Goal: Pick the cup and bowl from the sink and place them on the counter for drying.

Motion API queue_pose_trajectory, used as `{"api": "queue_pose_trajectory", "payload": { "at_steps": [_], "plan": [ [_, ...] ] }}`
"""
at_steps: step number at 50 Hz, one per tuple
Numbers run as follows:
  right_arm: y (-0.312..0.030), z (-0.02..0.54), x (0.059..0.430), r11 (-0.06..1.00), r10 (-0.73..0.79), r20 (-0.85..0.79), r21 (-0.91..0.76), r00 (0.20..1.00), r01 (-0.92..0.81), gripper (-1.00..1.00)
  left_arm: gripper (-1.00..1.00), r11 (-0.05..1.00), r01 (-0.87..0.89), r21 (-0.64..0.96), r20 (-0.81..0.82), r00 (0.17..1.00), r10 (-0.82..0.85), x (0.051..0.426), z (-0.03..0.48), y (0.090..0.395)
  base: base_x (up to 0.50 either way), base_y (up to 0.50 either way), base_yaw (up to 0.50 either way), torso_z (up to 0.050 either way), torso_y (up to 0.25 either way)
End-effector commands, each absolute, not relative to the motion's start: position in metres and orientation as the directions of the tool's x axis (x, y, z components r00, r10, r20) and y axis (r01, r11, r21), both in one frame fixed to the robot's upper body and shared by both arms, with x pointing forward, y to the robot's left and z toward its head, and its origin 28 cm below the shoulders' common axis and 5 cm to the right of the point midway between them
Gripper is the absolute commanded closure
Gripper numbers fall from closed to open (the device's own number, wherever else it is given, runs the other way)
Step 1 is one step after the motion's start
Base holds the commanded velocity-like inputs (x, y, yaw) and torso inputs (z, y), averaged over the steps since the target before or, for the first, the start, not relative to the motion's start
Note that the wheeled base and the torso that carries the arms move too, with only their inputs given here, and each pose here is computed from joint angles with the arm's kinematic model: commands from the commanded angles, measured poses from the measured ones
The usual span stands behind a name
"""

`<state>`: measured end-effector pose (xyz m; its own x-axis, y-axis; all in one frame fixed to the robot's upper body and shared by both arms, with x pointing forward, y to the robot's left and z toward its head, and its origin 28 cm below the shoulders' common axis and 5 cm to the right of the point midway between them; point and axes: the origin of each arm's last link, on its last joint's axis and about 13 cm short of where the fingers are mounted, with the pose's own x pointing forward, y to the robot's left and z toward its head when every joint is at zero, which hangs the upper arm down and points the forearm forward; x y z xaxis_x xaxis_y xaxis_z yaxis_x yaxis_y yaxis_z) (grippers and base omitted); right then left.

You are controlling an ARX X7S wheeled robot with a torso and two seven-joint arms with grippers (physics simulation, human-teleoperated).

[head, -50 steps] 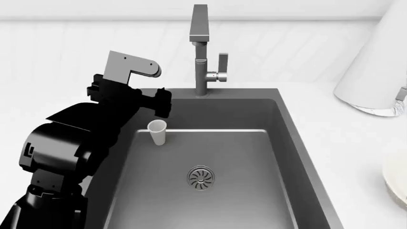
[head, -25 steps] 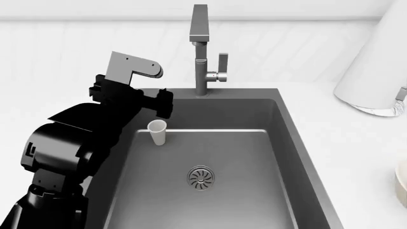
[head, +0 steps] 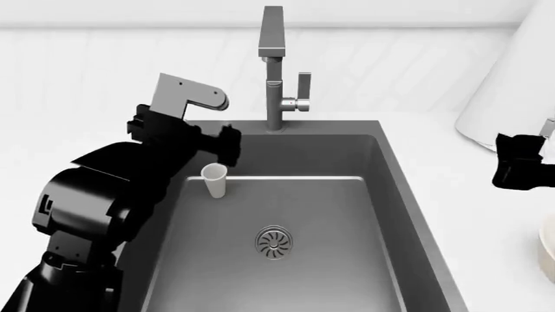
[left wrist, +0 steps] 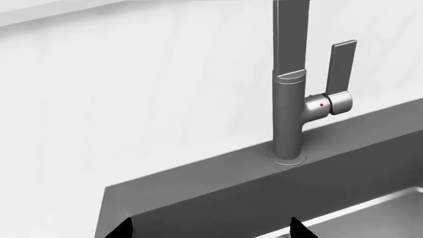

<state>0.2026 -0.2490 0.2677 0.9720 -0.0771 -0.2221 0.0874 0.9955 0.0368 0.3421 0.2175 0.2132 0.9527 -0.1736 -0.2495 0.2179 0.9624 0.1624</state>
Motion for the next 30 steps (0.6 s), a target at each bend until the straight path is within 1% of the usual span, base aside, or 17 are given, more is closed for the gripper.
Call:
{"api": "queue_pose_trajectory", "payload": {
  "at_steps": [1, 3, 4, 5, 6, 7, 8, 9, 12, 13, 14, 16, 20, 21, 25, 27, 30],
  "plan": [
    [-0.214, 0.288, 0.230, 0.997, 0.063, -0.255, -0.020, 0.965, -0.071, -1.00, -1.00, 0.958, 0.222, 0.181, -0.294, 0.942, -0.162, 0.336, 0.215, 0.208, 0.00, 0.00, 0.00, 0.000, 0.000],
    [-0.211, 0.291, 0.234, 0.996, 0.074, -0.248, -0.024, 0.966, -0.082, -1.00, -1.00, 0.952, 0.238, 0.192, -0.332, 0.929, -0.165, 0.327, 0.219, 0.202, 0.00, 0.00, 0.00, 0.000, 0.000],
    [-0.210, 0.292, 0.235, 0.996, 0.078, -0.242, -0.021, 0.967, -0.085, -1.00, -1.00, 0.957, 0.261, 0.128, -0.370, 0.908, -0.198, 0.326, 0.220, 0.201, 0.00, 0.00, 0.00, 0.000, 0.000],
    [-0.210, 0.294, 0.236, 0.996, 0.078, -0.237, -0.022, 0.968, -0.085, -1.00, -1.00, 0.956, 0.260, 0.138, -0.383, 0.904, -0.191, 0.327, 0.217, 0.198, 0.00, 0.00, 0.00, 0.000, 0.000],
    [-0.210, 0.294, 0.237, 0.996, 0.080, -0.233, -0.019, 0.969, -0.087, -1.00, -1.00, 0.963, 0.262, 0.069, -0.441, 0.874, -0.206, 0.329, 0.215, 0.196, 0.00, 0.00, 0.00, 0.000, 0.000],
    [-0.210, 0.295, 0.237, 0.996, 0.080, -0.232, -0.021, 0.970, -0.087, -1.00, -1.00, 0.963, 0.260, 0.069, -0.449, 0.870, -0.203, 0.330, 0.214, 0.195, 0.00, 0.00, 0.00, 0.000, 0.000],
    [-0.209, 0.296, 0.237, 0.995, 0.086, -0.228, -0.021, 0.970, -0.093, -1.00, -1.00, 0.956, 0.256, 0.144, -0.430, 0.886, -0.173, 0.333, 0.210, 0.191, 0.00, 0.00, 0.00, 0.000, 0.000],
    [-0.208, 0.297, 0.238, 0.995, 0.088, -0.227, -0.024, 0.970, -0.096, -1.00, -1.00, 0.950, 0.263, 0.167, -0.426, 0.888, -0.171, 0.335, 0.209, 0.189, 0.00, 0.00, 0.00, 0.000, 0.000],
    [-0.204, 0.299, 0.239, 0.993, 0.103, -0.217, -0.029, 0.971, -0.112, -1.00, -1.00, 0.963, 0.234, 0.135, -0.446, 0.882, -0.152, 0.351, 0.208, 0.187, 0.00, 0.00, 0.00, 0.000, 0.000],
    [-0.203, 0.298, 0.240, 0.993, 0.106, -0.218, -0.031, 0.970, -0.115, -1.00, -1.00, 0.971, 0.210, 0.111, -0.469, 0.873, -0.135, 0.353, 0.205, 0.185, 0.00, 0.00, 0.00, 0.000, 0.000],
    [-0.202, 0.298, 0.240, 0.992, 0.109, -0.218, -0.031, 0.970, -0.118, -1.00, -1.00, 0.979, 0.202, 0.031, -0.526, 0.836, -0.155, 0.355, 0.202, 0.182, 0.00, 0.00, 0.00, 0.000, 0.000],
    [-0.202, 0.299, 0.241, 0.992, 0.110, -0.215, -0.030, 0.970, -0.119, -1.00, -1.00, 0.976, 0.205, 0.071, -0.515, 0.846, -0.140, 0.360, 0.197, 0.179, 0.00, 0.00, 0.00, 0.000, 0.000],
    [-0.202, 0.301, 0.242, 0.992, 0.114, -0.211, -0.037, 0.971, -0.124, -1.00, -1.00, 0.990, 0.132, 0.053, -0.569, 0.819, -0.079, 0.373, 0.186, 0.179, 0.00, 0.00, 0.00, 0.000, 0.000],
    [-0.202, 0.301, 0.242, 0.991, 0.116, -0.210, -0.037, 0.971, -0.126, -1.00, -1.00, 0.987, 0.138, 0.082, -0.552, 0.831, -0.070, 0.375, 0.185, 0.179, 0.00, 0.00, 0.00, 0.000, 0.000],
    [-0.201, 0.299, 0.242, 0.991, 0.118, -0.207, -0.037, 0.971, -0.128, -1.00, -1.00, 0.988, 0.127, 0.092, -0.545, 0.836, -0.057, 0.380, 0.185, 0.180, 0.00, 0.00, 0.00, 0.000, 0.000],
    [-0.202, 0.298, 0.242, 0.991, 0.119, -0.209, -0.035, 0.971, -0.129, -1.00, -1.00, 0.982, 0.119, 0.148, -0.505, 0.863, -0.029, 0.382, 0.182, 0.178, 0.00, 0.00, 0.00, 0.000, 0.000],
    [-0.202, 0.297, 0.242, 0.991, 0.119, -0.209, -0.034, 0.971, -0.129, -1.00, -1.00, 0.988, 0.081, 0.131, -0.520, 0.854, -0.001, 0.388, 0.178, 0.180, 0.00, 0.00, 0.00, 0.000, 0.000]
  ]
}}
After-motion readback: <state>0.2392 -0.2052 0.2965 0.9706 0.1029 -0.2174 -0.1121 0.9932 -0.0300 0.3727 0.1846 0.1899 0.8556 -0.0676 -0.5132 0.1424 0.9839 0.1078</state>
